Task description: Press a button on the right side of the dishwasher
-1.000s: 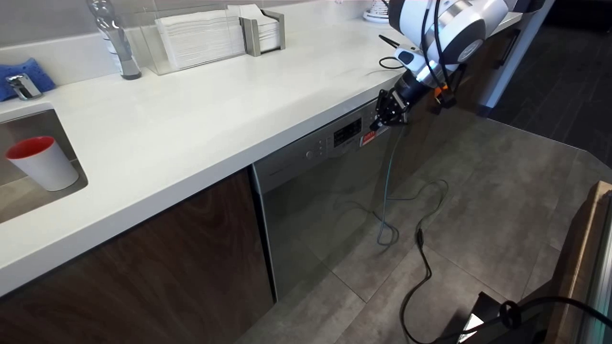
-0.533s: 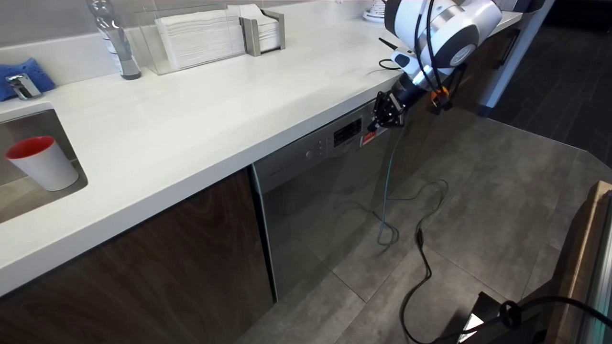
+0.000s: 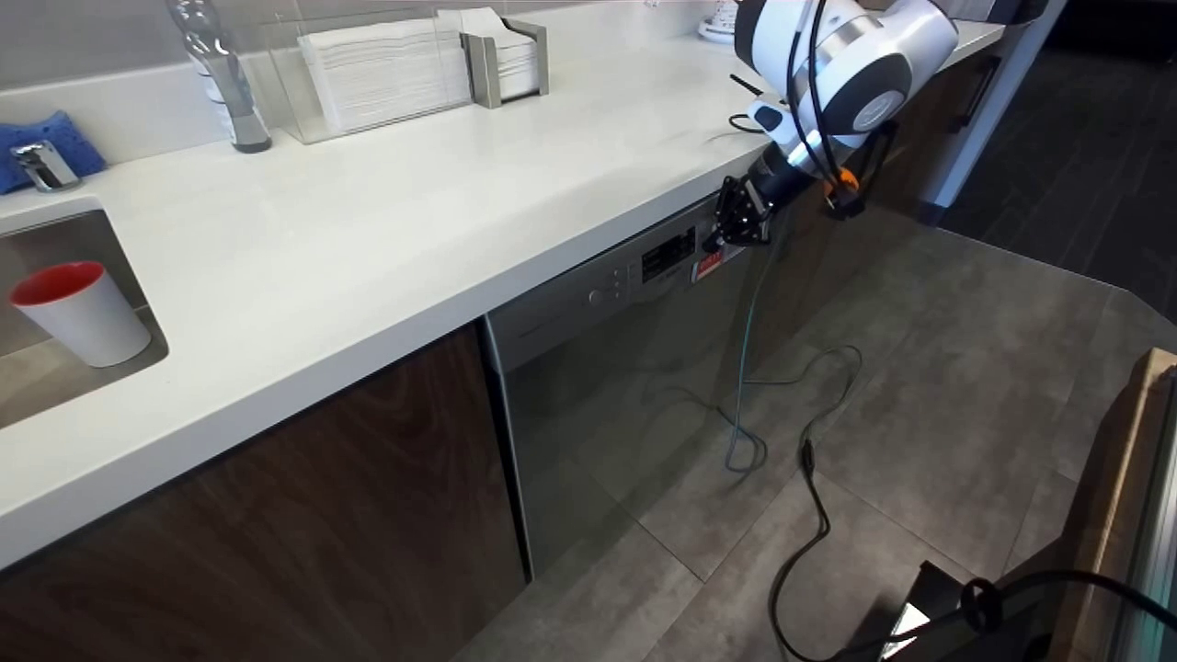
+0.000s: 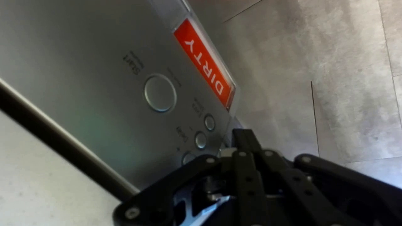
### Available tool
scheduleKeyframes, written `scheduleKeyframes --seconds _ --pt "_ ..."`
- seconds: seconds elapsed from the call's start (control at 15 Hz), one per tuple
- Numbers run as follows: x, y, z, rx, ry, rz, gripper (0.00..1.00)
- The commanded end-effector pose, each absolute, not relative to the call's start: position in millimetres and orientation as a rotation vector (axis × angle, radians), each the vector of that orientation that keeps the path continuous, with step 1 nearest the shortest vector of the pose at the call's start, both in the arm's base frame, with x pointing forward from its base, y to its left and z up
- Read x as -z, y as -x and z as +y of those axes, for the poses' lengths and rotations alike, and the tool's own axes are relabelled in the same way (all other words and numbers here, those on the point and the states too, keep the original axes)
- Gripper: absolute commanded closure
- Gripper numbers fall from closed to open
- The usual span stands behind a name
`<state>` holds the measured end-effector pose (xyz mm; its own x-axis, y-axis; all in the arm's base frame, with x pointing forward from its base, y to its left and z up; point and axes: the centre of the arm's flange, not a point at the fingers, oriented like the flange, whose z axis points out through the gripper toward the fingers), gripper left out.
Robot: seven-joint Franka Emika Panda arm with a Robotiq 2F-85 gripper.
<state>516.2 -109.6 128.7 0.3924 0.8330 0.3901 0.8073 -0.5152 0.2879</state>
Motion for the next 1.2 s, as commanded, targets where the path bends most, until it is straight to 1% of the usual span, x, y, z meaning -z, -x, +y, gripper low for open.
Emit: scheduleKeyframes --seconds 0.0,0.4,1.13 --pt "-98.8 -495.4 -108.2 -0.779 -2.525 1.481 1.0" --pt "-100.8 -494.6 -105.7 -0.8 -2.542 1.411 1.0" --pt "-112.7 -489.3 -103.7 -0.773 -2.474 1.427 1.0"
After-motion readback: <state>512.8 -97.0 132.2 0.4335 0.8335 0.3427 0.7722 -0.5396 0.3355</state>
